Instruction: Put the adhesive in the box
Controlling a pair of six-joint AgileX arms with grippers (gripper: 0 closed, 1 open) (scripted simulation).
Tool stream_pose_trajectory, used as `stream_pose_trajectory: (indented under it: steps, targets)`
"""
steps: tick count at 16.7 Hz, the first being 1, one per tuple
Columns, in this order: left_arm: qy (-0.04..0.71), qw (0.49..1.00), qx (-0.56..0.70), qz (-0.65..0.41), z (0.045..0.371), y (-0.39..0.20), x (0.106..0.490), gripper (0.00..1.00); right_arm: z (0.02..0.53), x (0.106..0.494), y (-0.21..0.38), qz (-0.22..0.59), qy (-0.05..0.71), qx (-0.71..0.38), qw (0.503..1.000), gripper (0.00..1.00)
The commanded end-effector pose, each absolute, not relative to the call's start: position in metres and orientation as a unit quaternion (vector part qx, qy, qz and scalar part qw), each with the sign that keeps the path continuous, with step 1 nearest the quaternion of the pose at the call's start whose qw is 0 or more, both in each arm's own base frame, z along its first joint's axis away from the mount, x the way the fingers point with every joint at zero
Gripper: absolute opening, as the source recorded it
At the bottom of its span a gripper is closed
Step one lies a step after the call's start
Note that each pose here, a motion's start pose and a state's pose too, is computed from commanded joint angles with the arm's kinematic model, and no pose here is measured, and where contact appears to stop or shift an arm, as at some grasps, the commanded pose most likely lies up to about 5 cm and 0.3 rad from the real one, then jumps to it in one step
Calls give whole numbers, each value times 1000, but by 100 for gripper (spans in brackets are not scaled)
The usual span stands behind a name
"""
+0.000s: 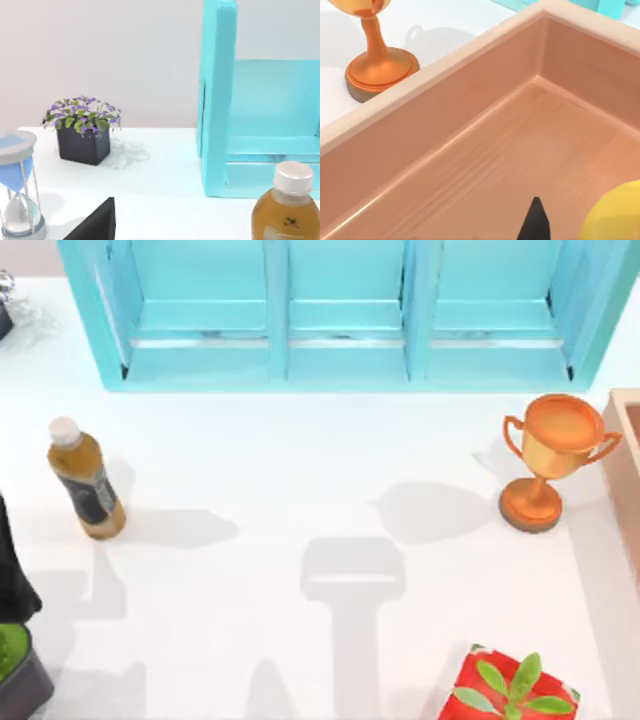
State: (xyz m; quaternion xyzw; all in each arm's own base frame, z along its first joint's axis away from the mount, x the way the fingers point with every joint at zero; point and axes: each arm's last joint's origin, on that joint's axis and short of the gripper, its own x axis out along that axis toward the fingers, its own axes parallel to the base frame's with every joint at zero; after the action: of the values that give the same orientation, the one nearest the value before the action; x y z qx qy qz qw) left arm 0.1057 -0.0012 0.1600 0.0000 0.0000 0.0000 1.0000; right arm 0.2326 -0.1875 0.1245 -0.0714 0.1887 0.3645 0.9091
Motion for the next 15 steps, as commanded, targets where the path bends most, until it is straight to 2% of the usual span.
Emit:
stream_pose_trajectory:
  steps: [8,15]
  targets:
    - [0,1000,0,0,160,-1,106,100,117,237,-179,366,189,-61,909,0]
    - [0,1000,0,0,160,-1,106,100,117,237,-179,366,189,-61,909,53]
